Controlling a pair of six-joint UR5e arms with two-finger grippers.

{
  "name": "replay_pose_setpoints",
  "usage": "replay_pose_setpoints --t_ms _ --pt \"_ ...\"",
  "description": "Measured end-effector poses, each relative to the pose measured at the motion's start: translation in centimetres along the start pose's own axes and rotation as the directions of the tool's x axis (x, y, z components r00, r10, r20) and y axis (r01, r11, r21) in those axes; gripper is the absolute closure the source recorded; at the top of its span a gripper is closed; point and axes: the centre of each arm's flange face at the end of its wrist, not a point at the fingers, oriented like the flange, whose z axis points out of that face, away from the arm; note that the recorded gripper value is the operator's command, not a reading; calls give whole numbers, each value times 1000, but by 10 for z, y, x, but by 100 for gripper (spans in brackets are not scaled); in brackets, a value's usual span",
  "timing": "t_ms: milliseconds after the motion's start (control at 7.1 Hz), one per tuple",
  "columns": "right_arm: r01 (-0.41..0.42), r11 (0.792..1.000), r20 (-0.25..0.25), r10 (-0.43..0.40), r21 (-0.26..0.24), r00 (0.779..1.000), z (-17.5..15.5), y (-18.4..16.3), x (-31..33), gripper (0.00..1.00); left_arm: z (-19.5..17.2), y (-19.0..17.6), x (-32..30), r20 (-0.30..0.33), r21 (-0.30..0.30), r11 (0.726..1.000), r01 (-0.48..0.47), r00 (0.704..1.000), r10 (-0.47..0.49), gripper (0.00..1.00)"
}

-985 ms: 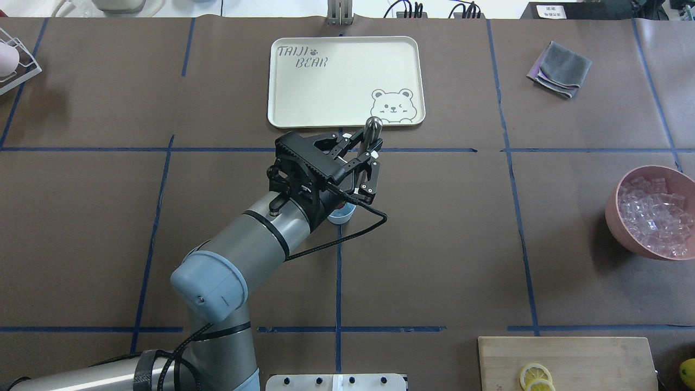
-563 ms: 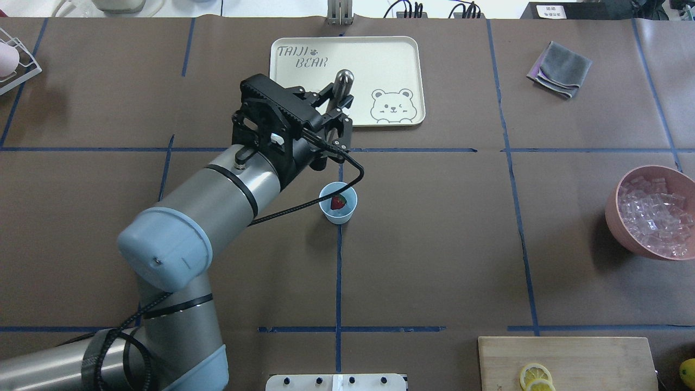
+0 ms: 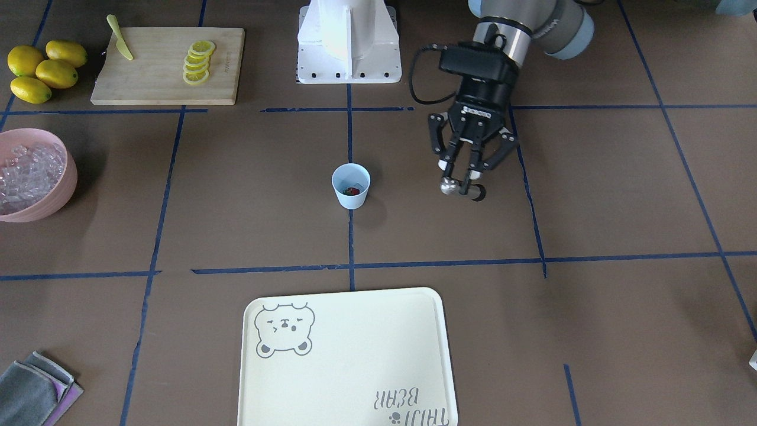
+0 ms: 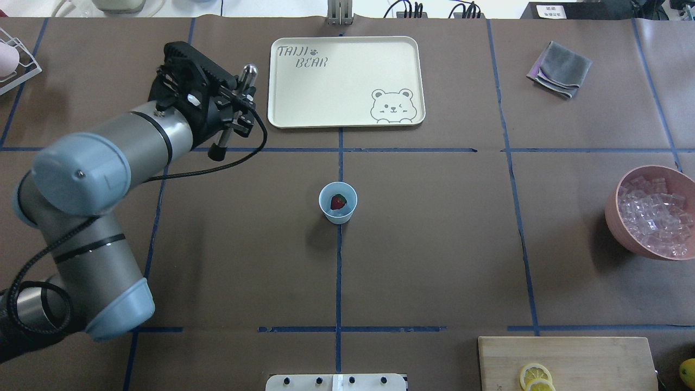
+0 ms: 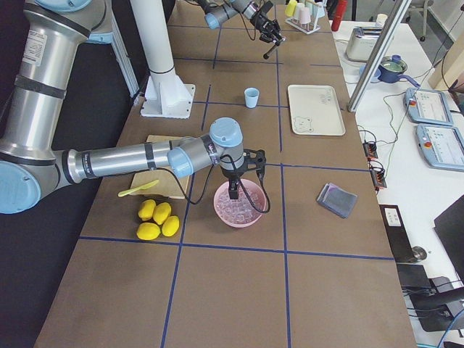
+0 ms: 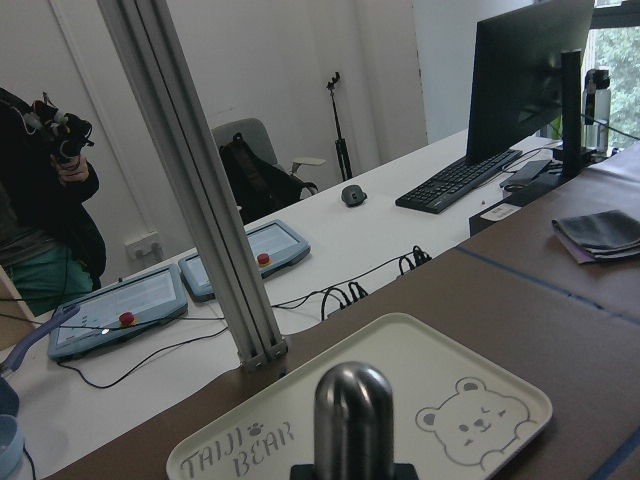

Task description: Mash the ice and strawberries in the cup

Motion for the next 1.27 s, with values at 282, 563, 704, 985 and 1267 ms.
replay_pose_setpoints --t_ms 282,563,704,985,1267 --pt "-5 1000 -2 5 -4 1000 1 2 2 1 6 19 -120 14 -352 929 114 993 -116 100" --pt "-10 1000 -5 10 -8 1000 3 4 5 1 -5 101 -205 100 -553 795 249 967 -233 100" --pt "-12 1000 -6 12 -10 1000 3 4 6 1 -5 154 -234 159 -623 720 305 951 -265 100" --pt "-13 1000 -7 13 -12 1000 4 4 7 1 14 237 -283 282 -701 588 404 914 -292 100" --pt "-13 1000 -6 13 -11 1000 4 3 7 1 28 280 -311 367 -721 500 480 876 -313 100"
